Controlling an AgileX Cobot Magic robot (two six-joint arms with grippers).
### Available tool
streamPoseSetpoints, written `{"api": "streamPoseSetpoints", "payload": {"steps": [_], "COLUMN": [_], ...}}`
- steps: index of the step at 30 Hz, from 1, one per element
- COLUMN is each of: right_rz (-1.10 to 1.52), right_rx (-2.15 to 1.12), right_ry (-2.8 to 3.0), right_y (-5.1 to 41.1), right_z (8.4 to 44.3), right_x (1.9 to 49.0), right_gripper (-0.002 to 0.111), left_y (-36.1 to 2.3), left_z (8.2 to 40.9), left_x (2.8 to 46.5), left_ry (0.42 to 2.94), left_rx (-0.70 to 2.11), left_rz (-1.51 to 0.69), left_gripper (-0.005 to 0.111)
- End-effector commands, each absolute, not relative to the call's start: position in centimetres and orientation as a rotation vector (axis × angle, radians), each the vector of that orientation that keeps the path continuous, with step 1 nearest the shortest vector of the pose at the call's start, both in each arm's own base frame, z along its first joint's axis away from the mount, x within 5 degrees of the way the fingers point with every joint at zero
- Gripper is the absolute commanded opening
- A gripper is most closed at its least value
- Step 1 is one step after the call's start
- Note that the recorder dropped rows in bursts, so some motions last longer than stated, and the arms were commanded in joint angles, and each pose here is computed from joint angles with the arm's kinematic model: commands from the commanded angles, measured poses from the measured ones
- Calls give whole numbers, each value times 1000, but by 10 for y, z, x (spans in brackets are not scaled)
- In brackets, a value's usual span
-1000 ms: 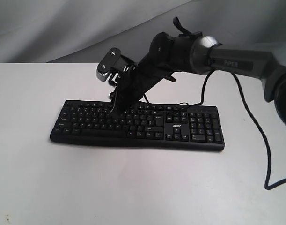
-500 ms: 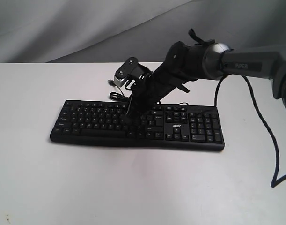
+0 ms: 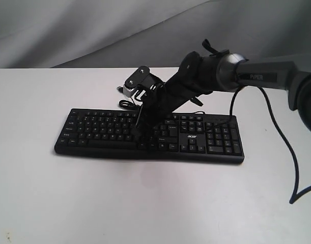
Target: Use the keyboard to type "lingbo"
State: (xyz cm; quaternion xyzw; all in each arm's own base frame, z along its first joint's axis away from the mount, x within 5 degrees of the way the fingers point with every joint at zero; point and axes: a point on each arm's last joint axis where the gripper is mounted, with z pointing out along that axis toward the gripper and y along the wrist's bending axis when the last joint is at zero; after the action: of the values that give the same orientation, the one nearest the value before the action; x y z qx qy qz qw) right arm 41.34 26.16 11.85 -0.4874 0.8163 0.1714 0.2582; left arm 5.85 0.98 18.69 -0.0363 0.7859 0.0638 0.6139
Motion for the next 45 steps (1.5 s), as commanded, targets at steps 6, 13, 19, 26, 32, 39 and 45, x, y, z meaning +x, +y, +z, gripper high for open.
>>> {"api": "streamPoseSetpoints", "payload": {"steps": [6, 13, 19, 26, 32, 39, 45], "right_rz": [471, 499, 350, 364, 368, 482, 595], "right_rx": [-1323, -1355, -1257, -1144, -1134, -846, -526], "right_ry": [2223, 2163, 2034, 2018, 2015, 2036, 2151], "right_y": [260, 260, 238, 228, 229, 227, 216], "right_z": [112, 154, 277, 321, 321, 332, 342], "right_x": [413, 407, 384, 367, 368, 376, 376], "right_gripper": [0, 0, 0, 0, 0, 0, 0], "left_y": [10, 10, 10, 10, 10, 10, 10], "left_z": [185, 185, 185, 185, 185, 185, 185], "left_x": [59, 59, 59, 59, 59, 59, 59], "left_ry": [1817, 1817, 1817, 1817, 1817, 1817, 1817], "left_rx": [-87, -87, -87, -87, -87, -87, -87], "left_rz": [141, 141, 141, 141, 141, 141, 141], "left_gripper": [1, 1, 1, 1, 1, 1, 1]}}
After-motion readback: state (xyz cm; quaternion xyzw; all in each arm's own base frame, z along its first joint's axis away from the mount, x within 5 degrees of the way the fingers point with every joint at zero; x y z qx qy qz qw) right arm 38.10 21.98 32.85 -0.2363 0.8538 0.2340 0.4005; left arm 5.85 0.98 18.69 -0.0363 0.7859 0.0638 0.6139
